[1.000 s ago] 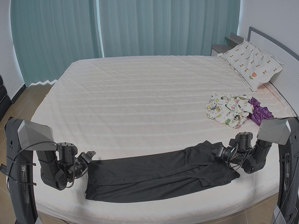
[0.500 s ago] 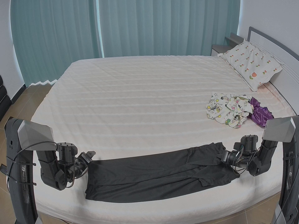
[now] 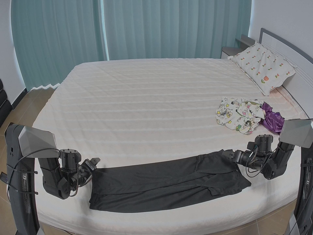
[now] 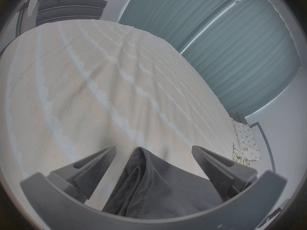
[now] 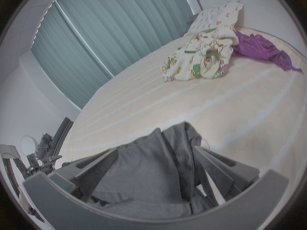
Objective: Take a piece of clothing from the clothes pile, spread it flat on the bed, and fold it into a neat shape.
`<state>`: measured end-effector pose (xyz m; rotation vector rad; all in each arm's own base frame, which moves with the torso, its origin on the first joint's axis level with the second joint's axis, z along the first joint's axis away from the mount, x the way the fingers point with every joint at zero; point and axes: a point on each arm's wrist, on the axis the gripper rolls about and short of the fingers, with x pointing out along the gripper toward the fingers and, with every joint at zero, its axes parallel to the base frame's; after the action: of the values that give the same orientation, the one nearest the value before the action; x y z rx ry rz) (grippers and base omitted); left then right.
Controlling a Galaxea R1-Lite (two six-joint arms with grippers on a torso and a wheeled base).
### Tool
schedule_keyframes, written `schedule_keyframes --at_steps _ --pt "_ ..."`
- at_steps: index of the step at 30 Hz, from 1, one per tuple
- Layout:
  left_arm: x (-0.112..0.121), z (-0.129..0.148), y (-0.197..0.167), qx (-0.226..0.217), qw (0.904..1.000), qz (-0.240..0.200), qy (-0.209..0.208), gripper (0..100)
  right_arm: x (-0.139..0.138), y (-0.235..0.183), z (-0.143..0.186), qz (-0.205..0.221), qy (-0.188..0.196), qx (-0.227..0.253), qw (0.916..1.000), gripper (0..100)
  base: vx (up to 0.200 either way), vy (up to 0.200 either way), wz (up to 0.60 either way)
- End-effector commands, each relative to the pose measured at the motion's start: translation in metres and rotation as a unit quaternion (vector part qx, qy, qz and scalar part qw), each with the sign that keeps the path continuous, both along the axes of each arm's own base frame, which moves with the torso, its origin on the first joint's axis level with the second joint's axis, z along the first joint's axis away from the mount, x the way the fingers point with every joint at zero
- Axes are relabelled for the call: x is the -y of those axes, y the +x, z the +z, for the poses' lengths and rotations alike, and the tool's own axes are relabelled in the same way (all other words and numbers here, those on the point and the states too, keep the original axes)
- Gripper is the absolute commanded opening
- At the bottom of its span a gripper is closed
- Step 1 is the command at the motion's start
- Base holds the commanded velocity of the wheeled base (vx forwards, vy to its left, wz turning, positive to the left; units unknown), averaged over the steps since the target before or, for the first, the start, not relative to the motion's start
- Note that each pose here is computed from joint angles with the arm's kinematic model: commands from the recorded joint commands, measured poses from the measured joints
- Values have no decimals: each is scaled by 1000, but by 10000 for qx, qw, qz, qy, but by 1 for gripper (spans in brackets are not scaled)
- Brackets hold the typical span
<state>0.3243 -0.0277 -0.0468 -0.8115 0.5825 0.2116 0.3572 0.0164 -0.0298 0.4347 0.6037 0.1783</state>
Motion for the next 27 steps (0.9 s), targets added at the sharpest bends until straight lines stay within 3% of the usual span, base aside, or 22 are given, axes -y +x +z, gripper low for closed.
schedule_keyframes --at_steps 1,5,8,10,13,15,22,25,27 --pt "0 0 0 -2 10000 9 -1 100 1 2 24 -134 -54 281 9995 100 0 0 0" --pt "0 0 -1 -18 10000 9 0 100 6 -21 28 -558 135 29 9983 100 0 0 0" --pt "1 1 -4 -37 10000 3 48 100 5 -43 38 -932 597 -186 9937 100 -200 0 0" --pt "1 2 -4 -29 10000 10 51 100 4 -48 40 -1012 702 -249 9921 100 -200 0 0" --pt "1 12 -6 130 9999 35 11 100 2 -65 40 -1309 990 -492 9852 100 -200 0 0" --pt "1 23 -13 214 9998 21 -2 100 1 -72 35 -1525 1379 -644 9765 100 -200 0 0" --pt "12 56 -32 503 9985 -200 -41 100 -3 -80 31 -1527 1470 -705 9747 100 -200 0 0" --pt "21 58 -40 457 9983 -362 -39 100 -3 -81 30 -1534 1471 -729 9744 100 -67 0 0" --pt "31 50 -55 166 9982 -581 -23 100 -3 -82 29 -1545 1499 -771 9735 100 0 0 0"
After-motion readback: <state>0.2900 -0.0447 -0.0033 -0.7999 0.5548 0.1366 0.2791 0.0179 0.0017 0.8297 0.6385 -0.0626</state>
